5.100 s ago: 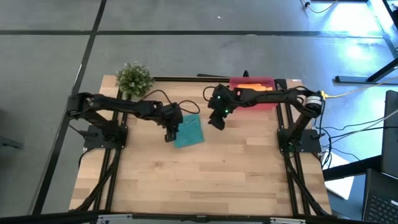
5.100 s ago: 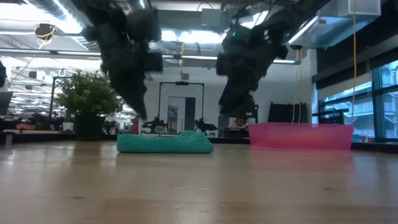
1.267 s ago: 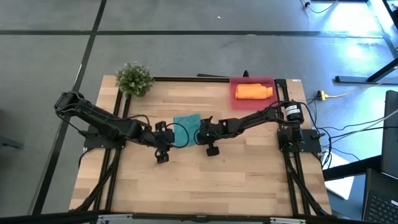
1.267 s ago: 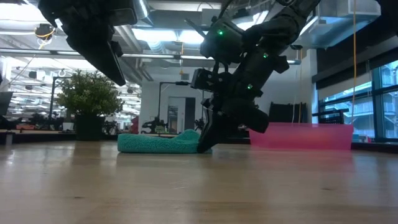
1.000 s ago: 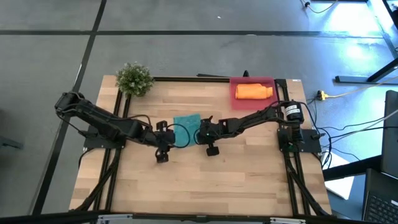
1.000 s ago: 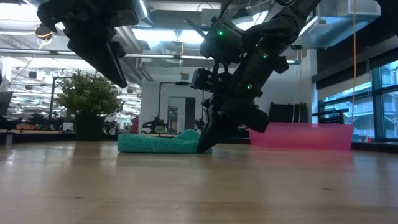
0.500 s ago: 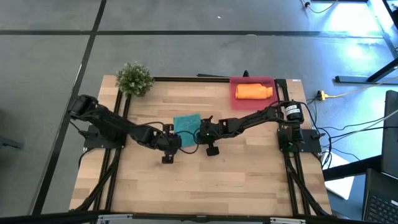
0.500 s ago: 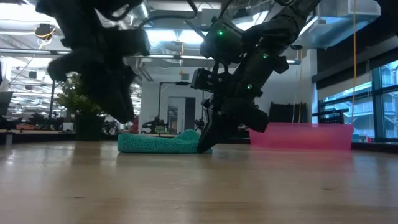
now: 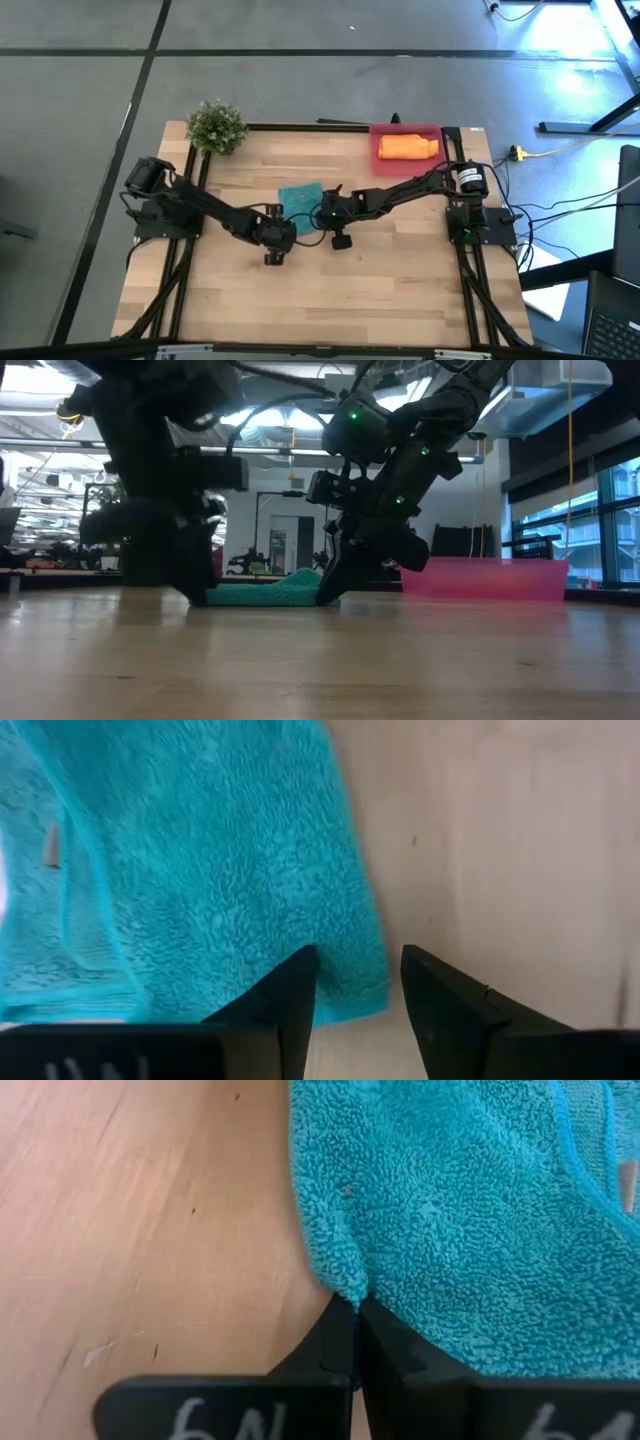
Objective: Roll microfiber towels into tight, uniform cylinder then place into a basket
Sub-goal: Roll the blue microfiber towel
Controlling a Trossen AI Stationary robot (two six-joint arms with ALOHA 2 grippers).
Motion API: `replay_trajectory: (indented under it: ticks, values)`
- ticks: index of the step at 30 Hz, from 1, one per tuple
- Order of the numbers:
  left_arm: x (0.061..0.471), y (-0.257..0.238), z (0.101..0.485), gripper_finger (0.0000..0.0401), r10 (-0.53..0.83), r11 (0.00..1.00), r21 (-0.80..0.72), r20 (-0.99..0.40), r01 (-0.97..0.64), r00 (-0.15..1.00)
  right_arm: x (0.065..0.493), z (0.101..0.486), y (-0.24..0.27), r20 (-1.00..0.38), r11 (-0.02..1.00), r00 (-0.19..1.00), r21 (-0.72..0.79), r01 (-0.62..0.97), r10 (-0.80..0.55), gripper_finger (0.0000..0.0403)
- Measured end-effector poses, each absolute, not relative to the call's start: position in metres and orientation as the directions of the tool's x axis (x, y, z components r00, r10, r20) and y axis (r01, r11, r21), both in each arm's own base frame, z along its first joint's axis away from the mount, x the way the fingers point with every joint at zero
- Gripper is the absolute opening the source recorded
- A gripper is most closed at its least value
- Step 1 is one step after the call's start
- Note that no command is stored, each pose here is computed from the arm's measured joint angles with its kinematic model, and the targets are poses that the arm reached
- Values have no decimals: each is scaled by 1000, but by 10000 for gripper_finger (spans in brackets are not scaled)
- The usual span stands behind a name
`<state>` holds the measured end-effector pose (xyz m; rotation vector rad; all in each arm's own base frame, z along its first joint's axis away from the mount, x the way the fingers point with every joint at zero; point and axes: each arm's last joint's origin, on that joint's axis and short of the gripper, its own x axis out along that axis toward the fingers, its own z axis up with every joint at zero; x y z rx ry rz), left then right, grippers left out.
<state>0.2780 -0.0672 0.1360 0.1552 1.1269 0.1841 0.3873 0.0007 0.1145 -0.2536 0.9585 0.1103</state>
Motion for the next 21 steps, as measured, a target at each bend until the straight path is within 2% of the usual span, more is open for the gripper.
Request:
replay_trajectory:
  ticks: [5, 9, 12, 16, 21]
  values:
    - [281, -66, 124, 141, 239, 967, 186, -895, -173, 378, 387, 115, 0, -820, 965, 572, -165, -204, -19, 4]
    - [281, -67, 119, 131, 247, 965, 193, -900, -179, 360, 387, 115, 0, -820, 965, 572, -165, -204, -20, 4]
    - [281, -67, 118, 99, 244, 965, 189, -902, -183, 356, 387, 114, 1, -821, 965, 571, -157, -209, -10, 4]
    - [282, -67, 117, 23, 222, 970, 167, -908, -179, 357, 387, 115, 1, -823, 974, 568, -113, -197, 19, 4]
    - [281, -67, 119, 4, 183, 974, 121, -919, -191, 350, 391, 123, -1, -856, 976, 510, -29, -215, 87, 4]
